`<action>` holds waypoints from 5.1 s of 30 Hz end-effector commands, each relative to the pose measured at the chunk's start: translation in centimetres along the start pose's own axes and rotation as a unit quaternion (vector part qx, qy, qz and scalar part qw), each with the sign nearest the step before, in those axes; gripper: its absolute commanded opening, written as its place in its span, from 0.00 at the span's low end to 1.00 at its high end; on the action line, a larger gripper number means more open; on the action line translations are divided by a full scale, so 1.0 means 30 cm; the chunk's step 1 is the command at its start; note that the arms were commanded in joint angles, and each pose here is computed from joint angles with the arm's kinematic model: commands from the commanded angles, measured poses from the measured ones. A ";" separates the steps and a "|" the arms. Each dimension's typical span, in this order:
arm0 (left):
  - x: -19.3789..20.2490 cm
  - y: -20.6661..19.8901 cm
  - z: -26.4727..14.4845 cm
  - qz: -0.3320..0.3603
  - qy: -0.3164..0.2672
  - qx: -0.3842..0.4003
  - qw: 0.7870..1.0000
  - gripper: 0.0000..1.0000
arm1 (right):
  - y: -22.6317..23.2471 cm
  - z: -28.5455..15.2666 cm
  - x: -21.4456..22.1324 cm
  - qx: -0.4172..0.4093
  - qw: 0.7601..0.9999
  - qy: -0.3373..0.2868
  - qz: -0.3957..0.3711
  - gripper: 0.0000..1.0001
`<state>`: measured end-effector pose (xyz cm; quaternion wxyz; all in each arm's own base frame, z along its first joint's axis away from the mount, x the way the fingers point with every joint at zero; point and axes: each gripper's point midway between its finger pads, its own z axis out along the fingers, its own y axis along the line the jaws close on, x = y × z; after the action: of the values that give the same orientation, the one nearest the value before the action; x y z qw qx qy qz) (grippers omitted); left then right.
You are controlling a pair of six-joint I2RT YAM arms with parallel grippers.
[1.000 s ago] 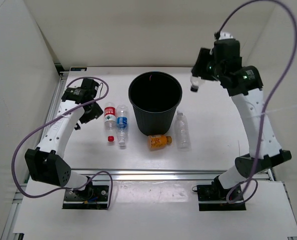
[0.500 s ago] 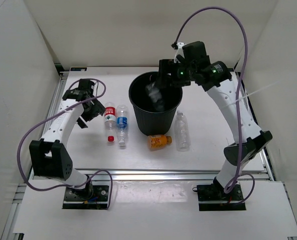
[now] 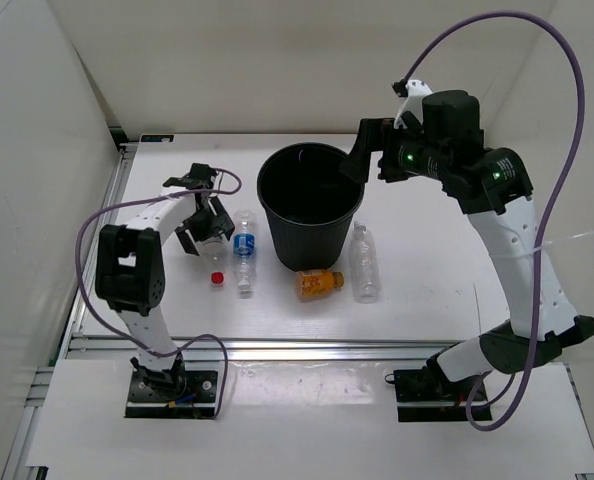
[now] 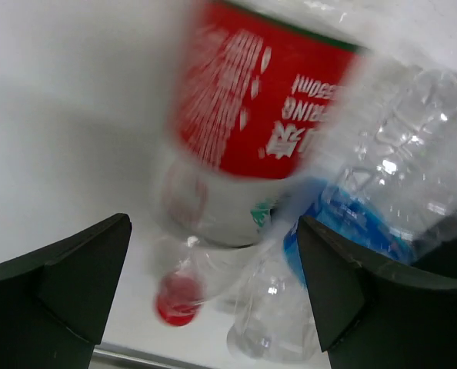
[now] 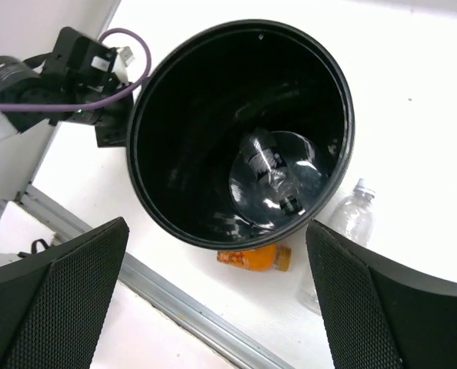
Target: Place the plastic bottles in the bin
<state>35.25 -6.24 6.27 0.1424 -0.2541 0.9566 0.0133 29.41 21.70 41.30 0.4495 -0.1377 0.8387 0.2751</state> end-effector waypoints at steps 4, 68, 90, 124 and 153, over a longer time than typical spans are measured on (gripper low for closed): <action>-0.035 -0.042 0.078 0.040 -0.013 -0.005 0.999 1.00 | -0.032 -0.032 0.049 0.020 1.000 0.011 -0.016 1.00; -0.035 0.086 -0.628 -0.122 -0.213 0.160 0.956 1.00 | -0.594 0.415 0.893 0.161 0.909 0.288 0.254 1.00; 0.061 0.114 -0.334 -0.199 -0.103 0.133 0.965 1.00 | -0.491 0.129 0.219 0.166 0.951 0.056 0.256 0.35; 0.103 -0.277 0.090 -0.021 0.016 0.092 0.995 0.69 | -0.167 0.002 -0.107 0.052 0.996 -0.044 0.060 1.00; -0.265 -0.741 -1.091 0.073 -0.410 0.279 0.865 0.63 | -0.225 0.062 -0.073 0.085 0.993 -0.025 0.077 1.00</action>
<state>44.89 -22.36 41.47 0.5810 -0.1620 0.7810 -0.1619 35.08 17.58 38.70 0.4397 -0.0256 0.8652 0.2396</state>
